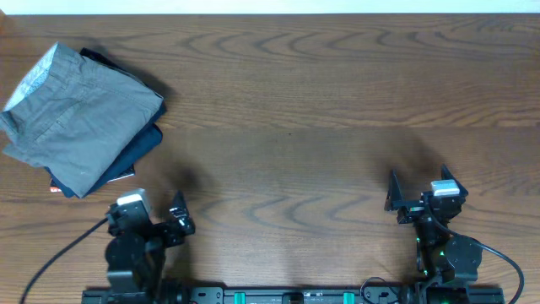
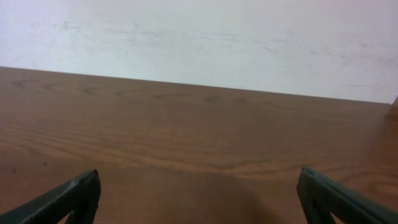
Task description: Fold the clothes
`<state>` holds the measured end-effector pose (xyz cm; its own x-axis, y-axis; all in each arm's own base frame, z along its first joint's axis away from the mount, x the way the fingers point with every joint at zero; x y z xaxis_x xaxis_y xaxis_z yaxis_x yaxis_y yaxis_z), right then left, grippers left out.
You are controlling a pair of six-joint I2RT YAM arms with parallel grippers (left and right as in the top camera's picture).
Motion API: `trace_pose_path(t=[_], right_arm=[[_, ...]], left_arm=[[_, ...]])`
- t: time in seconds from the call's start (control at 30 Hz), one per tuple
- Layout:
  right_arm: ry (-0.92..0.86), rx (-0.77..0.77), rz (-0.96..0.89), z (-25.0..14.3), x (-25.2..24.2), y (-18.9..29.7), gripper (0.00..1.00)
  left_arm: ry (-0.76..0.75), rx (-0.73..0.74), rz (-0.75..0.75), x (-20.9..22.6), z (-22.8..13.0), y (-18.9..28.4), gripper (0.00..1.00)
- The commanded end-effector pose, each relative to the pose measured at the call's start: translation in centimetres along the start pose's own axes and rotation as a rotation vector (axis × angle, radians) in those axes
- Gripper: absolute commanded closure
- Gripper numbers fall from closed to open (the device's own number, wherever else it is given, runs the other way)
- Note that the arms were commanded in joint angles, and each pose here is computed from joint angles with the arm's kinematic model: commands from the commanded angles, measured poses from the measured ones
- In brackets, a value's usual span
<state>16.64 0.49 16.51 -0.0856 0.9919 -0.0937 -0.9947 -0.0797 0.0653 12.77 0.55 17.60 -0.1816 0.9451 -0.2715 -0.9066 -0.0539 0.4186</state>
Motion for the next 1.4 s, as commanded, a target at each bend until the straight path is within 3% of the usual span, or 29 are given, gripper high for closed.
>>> trace_pose_path(t=[0.0,0.17,0.4,0.57,1.37], right_arm=[[0.016,-0.001,-0.006,-0.1,0.0,0.0,0.01],[0.016,-0.001,-0.006,-0.1,0.0,0.0,0.01],[0.016,-0.001,-0.006,-0.1,0.0,0.0,0.01],[0.016,-0.001,-0.006,-0.1,0.0,0.0,0.01],[0.016,-0.001,-0.006,-0.1,0.0,0.0,0.01]], left_arm=[[-0.012,-0.043,-0.004,0.4,-1.1,-1.7,0.02],[-0.018,-0.181,-0.054,0.2,-1.0,-3.7,0.02],[-0.025,-0.201,-0.071,0.1,-0.9,-3.9,0.02],[-0.018,-0.316,-0.058,0.3,-0.2,-4.3,0.02],[-0.024,-0.263,-0.089,0.0,-0.9,-4.5,0.02]])
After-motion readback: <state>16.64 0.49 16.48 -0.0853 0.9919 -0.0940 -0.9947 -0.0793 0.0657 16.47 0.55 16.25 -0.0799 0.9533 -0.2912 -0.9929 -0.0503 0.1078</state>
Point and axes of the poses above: each gripper's point midway between its finger pads, its own y axis back along the fingers, its own x axis along the line the jaws close on, z = x × y, the point moved 8 cm from there along y, back along the fingers, and after that the axes turned 3 degrees about y, right-handed, at the moved point
